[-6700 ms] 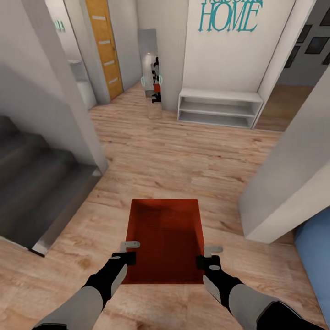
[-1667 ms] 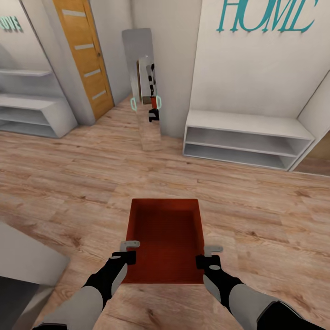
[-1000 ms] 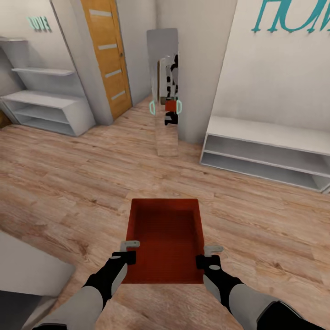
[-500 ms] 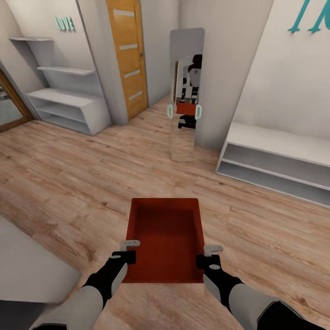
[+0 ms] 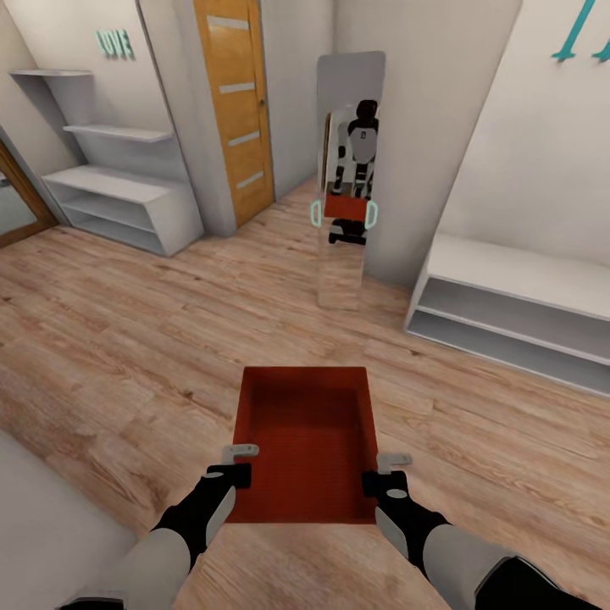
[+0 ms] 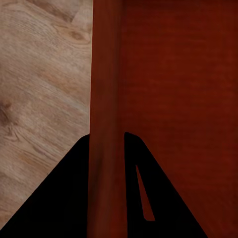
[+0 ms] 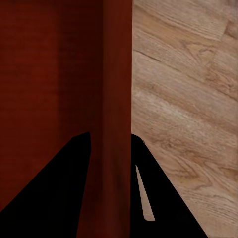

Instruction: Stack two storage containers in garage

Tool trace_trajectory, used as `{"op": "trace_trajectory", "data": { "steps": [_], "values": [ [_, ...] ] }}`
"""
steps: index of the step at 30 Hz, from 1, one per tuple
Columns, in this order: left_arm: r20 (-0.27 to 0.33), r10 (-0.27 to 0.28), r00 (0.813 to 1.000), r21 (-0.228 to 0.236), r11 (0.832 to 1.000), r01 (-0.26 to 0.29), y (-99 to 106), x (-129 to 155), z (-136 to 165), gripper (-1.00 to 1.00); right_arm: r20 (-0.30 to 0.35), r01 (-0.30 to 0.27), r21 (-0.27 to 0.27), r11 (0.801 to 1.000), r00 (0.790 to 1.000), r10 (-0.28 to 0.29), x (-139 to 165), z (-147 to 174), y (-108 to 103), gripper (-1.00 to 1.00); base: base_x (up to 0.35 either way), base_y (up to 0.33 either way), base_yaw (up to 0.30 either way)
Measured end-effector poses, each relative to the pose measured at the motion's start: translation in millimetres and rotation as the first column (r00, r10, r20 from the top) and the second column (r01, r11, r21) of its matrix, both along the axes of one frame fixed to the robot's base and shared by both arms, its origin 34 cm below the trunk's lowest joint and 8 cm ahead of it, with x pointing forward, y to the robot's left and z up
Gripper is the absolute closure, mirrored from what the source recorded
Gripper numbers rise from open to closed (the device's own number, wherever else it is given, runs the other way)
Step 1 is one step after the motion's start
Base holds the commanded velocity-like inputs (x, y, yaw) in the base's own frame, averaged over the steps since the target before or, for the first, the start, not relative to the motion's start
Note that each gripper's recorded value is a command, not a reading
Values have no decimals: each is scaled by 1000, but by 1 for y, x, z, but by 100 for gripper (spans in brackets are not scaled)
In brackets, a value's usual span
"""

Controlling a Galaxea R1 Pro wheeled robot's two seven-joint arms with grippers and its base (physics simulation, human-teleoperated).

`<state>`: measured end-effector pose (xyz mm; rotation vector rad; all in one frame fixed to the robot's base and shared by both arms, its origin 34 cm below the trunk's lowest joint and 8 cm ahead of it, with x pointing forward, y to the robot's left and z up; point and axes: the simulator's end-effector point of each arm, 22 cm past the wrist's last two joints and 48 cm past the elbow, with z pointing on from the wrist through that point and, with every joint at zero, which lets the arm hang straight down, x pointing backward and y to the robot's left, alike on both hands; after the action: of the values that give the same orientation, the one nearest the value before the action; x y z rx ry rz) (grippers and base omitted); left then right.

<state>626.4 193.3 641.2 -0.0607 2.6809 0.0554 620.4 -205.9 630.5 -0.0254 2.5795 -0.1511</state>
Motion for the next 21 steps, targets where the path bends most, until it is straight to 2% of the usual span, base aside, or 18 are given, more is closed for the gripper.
{"op": "trace_trajectory", "data": {
  "steps": [5, 21],
  "values": [
    [-1, 0, 1000, 0, 1000, 0, 0, 0, 0, 100, 0, 0, 0, 1000, 1000, 0, 0, 0, 0, 100, 322, 0, 84],
    [5, -1, 1000, 1, 1000, 1, 0, 2, 1, 100, 5, 0, 1, 1000, 1000, 0, 2, 1, 0, 100, 322, 0, 261]
  ]
}}
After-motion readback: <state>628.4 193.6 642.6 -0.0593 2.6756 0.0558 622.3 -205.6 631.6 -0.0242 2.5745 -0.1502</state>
